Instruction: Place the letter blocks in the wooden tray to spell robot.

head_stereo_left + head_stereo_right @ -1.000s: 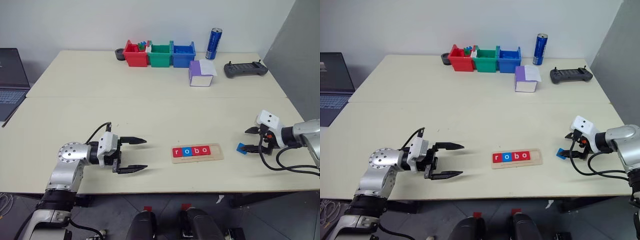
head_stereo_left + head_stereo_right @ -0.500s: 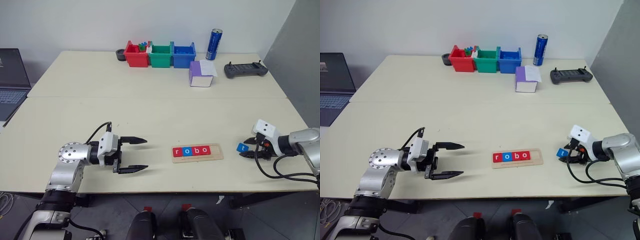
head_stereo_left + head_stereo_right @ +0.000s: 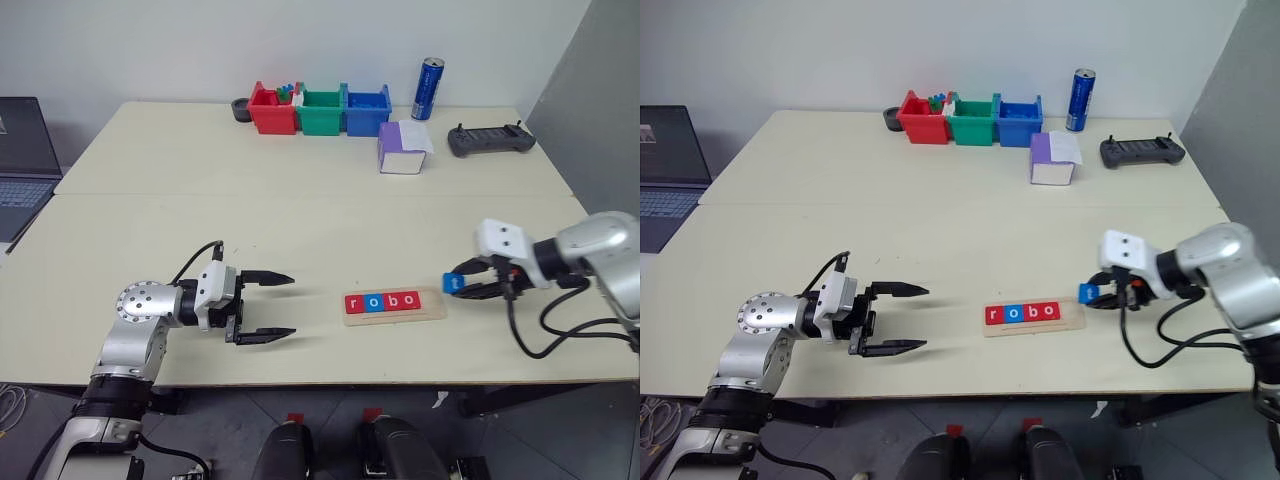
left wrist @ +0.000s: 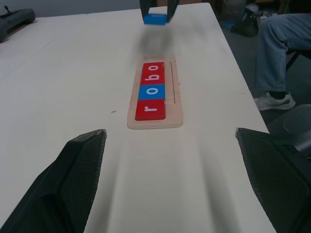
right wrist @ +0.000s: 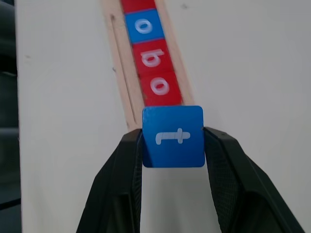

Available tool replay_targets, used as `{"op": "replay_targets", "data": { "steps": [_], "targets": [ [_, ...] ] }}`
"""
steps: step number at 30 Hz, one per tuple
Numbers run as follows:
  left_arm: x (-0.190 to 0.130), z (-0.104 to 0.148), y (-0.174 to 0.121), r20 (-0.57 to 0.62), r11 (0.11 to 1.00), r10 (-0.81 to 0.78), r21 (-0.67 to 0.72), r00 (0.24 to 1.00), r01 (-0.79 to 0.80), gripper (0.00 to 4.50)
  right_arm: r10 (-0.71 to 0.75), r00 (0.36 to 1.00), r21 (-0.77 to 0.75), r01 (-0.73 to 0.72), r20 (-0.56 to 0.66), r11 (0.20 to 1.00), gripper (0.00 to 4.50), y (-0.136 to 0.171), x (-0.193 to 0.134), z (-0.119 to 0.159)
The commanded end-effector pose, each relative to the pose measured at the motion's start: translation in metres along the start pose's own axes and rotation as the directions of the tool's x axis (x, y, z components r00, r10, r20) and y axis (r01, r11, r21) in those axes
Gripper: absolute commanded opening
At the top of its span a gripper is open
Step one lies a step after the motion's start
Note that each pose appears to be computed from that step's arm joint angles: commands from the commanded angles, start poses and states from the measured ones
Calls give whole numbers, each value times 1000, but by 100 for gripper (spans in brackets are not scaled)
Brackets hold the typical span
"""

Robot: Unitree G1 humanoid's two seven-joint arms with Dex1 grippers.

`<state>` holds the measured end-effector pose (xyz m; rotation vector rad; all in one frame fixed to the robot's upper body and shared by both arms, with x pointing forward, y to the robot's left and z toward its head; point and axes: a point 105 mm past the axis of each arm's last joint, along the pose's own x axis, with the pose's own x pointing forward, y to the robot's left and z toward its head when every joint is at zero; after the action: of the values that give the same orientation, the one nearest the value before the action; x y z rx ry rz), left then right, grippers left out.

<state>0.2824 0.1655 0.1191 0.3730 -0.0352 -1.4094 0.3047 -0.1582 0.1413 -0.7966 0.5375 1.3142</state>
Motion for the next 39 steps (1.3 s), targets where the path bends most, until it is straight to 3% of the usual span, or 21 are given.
{"op": "replay_targets", "data": {
  "steps": [1, 39],
  "targets": [
    [1, 8, 3, 20, 1000, -1, 28, 1000, 1, 450, 7, 999, -56, -10, -53, 998, 145, -8, 3, -3],
    [-4, 6, -6, 10, 999, 36, 16, 999, -36, 450, 49, 995, -58, -54, -84, 997, 145, -26, 15, -20]
  ]
}}
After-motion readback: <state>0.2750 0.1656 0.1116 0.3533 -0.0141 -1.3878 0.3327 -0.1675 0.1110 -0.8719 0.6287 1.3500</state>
